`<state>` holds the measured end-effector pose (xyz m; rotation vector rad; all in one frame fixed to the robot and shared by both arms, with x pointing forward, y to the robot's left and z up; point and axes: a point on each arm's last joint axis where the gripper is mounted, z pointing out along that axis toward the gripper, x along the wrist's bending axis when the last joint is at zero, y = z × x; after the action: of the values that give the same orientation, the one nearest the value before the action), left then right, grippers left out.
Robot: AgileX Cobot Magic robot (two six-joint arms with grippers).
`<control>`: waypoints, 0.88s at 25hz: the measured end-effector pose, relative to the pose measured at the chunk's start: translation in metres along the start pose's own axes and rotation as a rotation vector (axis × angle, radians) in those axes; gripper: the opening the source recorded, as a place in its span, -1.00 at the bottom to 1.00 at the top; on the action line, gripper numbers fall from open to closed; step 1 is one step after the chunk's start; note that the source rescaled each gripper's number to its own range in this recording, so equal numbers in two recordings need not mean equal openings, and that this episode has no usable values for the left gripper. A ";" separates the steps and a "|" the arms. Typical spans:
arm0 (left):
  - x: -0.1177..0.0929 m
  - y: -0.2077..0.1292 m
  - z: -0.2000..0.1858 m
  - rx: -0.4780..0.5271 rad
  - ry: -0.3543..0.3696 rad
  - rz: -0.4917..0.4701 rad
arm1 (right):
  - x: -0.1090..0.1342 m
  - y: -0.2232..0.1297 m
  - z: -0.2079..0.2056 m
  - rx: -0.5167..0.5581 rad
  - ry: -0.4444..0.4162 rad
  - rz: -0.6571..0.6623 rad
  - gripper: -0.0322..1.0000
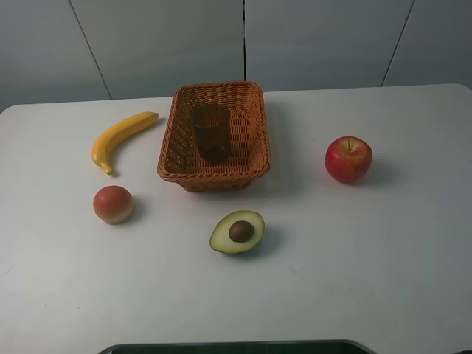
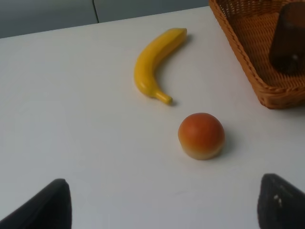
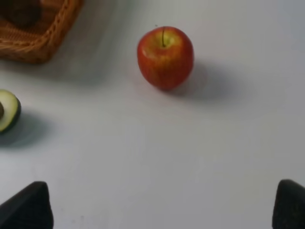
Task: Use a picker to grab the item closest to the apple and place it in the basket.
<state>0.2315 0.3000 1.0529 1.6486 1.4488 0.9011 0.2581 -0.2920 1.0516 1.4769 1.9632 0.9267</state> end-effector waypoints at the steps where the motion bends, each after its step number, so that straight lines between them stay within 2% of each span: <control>1: 0.000 0.000 0.000 0.000 -0.001 0.001 | 0.000 -0.001 -0.002 -0.018 0.000 -0.002 1.00; 12: 0.000 0.000 0.000 0.000 -0.001 0.001 | 0.000 -0.017 -0.023 -0.188 -0.006 0.018 1.00; 22: 0.000 0.000 0.000 0.000 -0.001 0.001 | -0.001 -0.017 -0.023 -0.195 -0.013 0.019 1.00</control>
<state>0.2315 0.3000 1.0529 1.6495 1.4472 0.9002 0.2306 -0.3007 1.0532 1.3899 1.7960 1.0803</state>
